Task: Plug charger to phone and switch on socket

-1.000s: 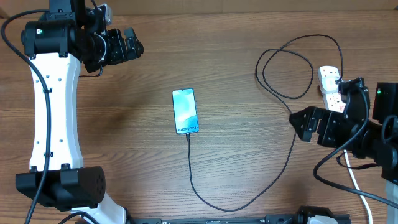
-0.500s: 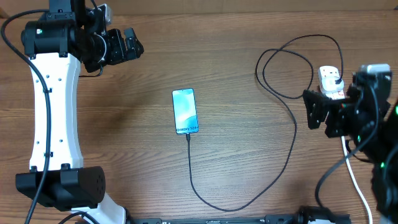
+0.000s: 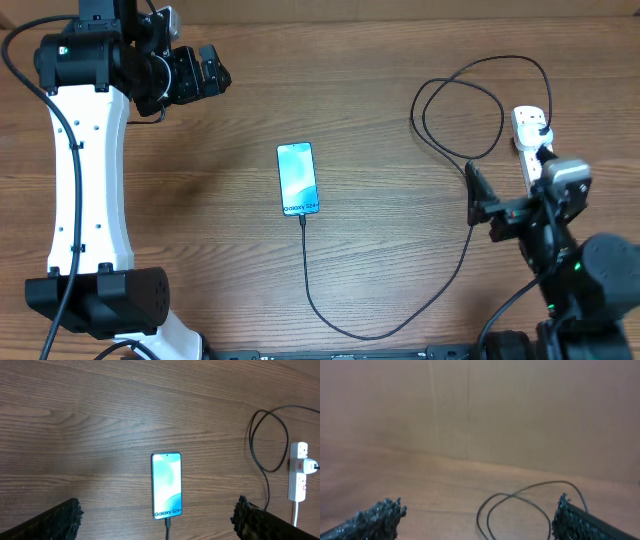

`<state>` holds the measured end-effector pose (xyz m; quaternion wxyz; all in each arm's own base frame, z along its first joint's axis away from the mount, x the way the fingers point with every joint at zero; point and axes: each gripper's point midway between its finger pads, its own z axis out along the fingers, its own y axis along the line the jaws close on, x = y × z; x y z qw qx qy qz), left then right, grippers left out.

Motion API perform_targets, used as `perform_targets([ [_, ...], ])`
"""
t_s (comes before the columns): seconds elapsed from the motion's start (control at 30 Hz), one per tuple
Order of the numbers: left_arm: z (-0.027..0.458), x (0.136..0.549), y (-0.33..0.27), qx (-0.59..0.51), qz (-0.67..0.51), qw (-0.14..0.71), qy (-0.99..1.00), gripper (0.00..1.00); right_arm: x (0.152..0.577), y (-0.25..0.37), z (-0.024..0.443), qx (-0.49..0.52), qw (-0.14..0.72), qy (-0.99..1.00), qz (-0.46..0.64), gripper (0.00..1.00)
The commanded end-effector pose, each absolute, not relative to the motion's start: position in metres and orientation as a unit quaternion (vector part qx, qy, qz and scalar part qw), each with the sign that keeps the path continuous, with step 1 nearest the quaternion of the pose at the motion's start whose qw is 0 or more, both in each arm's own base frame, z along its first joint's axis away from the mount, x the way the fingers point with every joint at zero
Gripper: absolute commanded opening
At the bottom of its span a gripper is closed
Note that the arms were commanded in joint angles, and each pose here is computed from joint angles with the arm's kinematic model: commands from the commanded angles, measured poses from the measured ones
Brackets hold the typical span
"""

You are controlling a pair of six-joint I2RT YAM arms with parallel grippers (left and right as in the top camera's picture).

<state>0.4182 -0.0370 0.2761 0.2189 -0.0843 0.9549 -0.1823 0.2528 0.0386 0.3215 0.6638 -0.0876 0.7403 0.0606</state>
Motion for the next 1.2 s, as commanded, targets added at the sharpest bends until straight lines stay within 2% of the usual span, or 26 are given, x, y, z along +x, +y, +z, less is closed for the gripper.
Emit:
perform_targets([
  [0.0,0.282,0.418,-0.035,-0.09,-0.182,0.226,0.953,1.0,0.246,0.037,0.305,-0.087,0.68,0.726,0.053,1.0],
  [0.43,0.282,0.418,-0.035,-0.09,-0.182,0.226,0.953,1.0,0.237,0.037,0.239,-0.092,0.732,0.673,0.048,1.0],
  [0.87,0.282,0.418,-0.035,-0.09,-0.182,0.226,0.953,1.0,0.243,0.044,0.184,-0.105,0.717,0.686,0.062,1.0],
  [1.17,0.282,0.418,-0.035,-0.09,-0.182,0.226,0.953,1.0,0.238,0.057,0.176,-0.132,0.702,0.694,0.091,1.0],
])
